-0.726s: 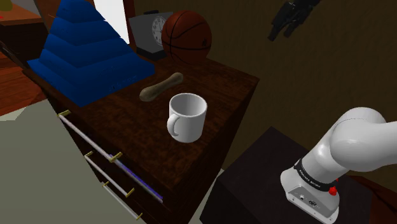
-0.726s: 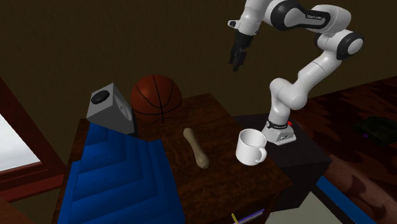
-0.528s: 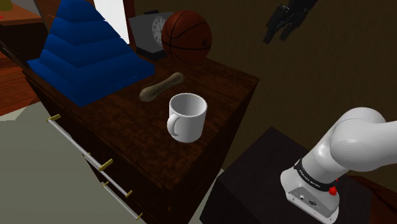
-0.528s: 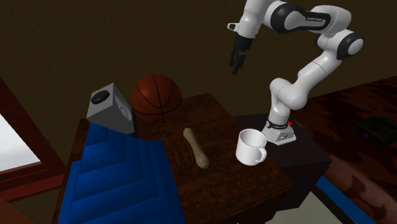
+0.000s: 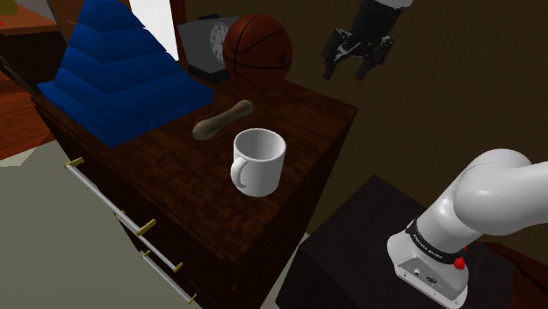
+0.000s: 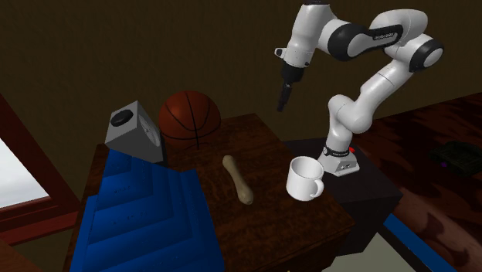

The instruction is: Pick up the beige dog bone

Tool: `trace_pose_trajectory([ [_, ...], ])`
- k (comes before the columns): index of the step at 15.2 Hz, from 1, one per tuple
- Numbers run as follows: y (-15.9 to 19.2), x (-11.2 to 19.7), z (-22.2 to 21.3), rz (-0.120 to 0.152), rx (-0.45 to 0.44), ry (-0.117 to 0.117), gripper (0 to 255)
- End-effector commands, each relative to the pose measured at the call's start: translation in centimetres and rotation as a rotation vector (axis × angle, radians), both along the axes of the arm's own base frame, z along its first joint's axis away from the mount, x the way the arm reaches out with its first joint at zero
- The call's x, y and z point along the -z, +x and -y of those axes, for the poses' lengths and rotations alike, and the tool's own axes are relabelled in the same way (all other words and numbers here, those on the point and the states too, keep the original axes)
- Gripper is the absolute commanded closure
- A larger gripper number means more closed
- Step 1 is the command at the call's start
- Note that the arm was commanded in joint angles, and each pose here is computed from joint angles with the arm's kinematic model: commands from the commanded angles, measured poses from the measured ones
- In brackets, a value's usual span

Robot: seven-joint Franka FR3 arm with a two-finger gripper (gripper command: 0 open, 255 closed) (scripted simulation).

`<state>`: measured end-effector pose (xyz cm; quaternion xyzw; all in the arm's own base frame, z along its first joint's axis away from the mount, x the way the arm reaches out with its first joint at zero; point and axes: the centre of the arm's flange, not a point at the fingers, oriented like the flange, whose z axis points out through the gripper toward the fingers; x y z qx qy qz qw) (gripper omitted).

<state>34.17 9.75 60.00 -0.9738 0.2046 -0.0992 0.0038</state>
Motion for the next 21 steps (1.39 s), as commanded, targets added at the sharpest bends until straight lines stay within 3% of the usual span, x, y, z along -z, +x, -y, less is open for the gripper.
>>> trace_pose_trajectory([
  [1, 1.0, 1.0, -2.0, -0.006, 0.078, 0.024, 0],
  [10, 7.9, 5.6, -10.0, -0.033, 0.399, 0.123, 0],
  [21, 19.3, 10.7, -16.8, -0.066, 0.793, 0.245, 0],
])
